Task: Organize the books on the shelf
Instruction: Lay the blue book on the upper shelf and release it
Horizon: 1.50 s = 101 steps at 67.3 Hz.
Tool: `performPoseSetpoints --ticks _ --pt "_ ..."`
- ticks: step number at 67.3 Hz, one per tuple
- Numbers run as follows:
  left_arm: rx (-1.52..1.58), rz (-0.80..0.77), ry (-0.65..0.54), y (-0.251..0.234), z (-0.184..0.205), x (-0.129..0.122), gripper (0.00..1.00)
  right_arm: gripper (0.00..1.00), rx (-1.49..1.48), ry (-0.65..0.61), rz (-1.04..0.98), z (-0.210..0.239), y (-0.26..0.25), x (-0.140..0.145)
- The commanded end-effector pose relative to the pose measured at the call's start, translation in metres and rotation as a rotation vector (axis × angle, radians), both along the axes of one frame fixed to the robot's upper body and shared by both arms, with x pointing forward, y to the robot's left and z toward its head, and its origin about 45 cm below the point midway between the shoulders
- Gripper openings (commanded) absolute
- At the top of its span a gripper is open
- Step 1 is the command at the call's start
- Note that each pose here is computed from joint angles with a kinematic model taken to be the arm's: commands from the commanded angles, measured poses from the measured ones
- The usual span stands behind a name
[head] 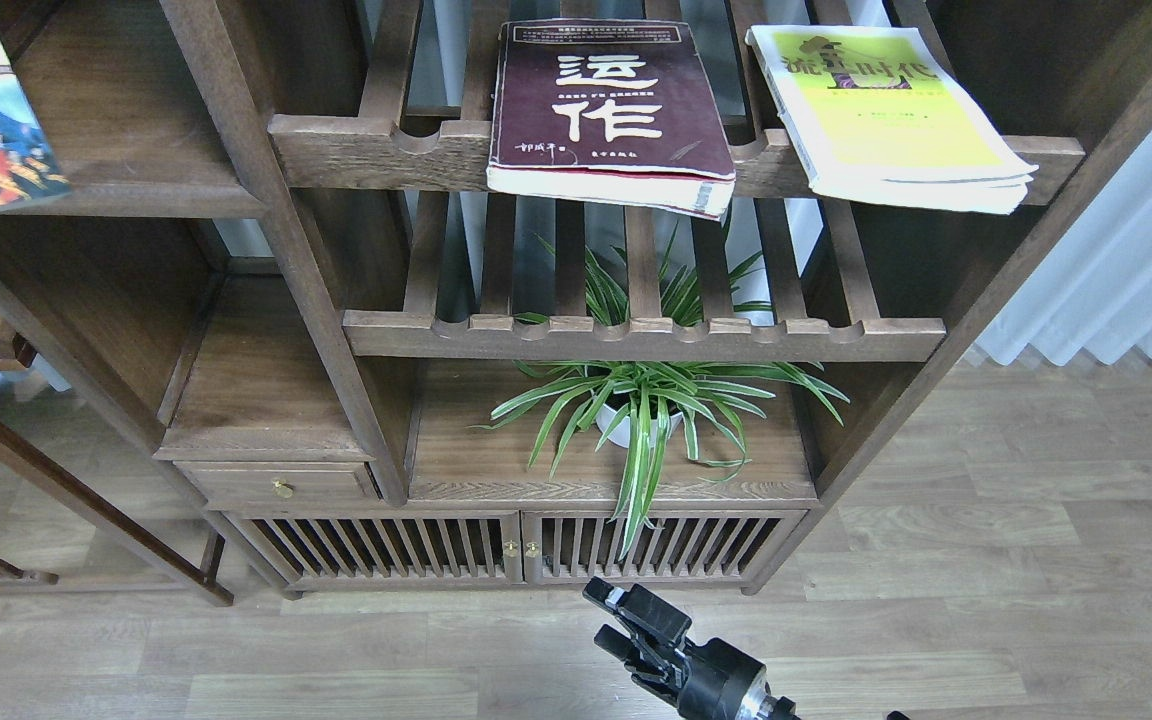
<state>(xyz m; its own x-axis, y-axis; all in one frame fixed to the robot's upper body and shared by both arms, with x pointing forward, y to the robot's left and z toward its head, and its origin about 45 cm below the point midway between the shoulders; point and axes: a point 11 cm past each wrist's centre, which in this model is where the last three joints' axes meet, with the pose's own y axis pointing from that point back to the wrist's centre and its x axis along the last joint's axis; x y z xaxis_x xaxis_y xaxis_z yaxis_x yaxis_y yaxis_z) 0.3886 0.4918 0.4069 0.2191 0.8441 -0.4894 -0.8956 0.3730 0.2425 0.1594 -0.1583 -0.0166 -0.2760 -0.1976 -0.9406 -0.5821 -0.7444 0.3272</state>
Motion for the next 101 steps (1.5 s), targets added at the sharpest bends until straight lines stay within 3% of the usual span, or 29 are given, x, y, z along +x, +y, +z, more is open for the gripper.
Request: performPoseSetpoints --ticks 1,37,73,75,76,91,101 --pt "-0.012 -0.002 -0.005 -0.006 -0.006 0.013 0.04 0.99 0.001 0.001 0.000 0.000 0.000 0.000" --pt "-0.033 0.039 -0.061 -0.024 0.007 0.066 0.04 0.99 0.002 0.010 -0.002 -0.002 0.000 -0.005" --pt "-0.087 0.093 -0.105 -0.030 0.020 0.091 0.07 0.99 0.002 0.017 -0.002 -0.003 0.000 -0.008" --pt "-0.092 0.091 -0.109 -0.031 0.021 0.092 0.09 0.99 0.002 0.016 -0.003 -0.003 0.000 -0.008" --pt "-0.100 0.088 -0.113 -0.033 0.022 0.093 0.16 0.99 0.002 0.017 -0.002 -0.003 0.000 -0.008" --pt "-0.114 0.083 -0.125 -0.037 0.025 0.095 0.55 1.00 0.002 0.018 -0.002 -0.003 0.000 -0.009" --pt "-0.118 0.073 -0.136 -0.042 0.030 0.097 0.88 0.99 0.001 0.018 -0.002 -0.003 0.000 -0.008"
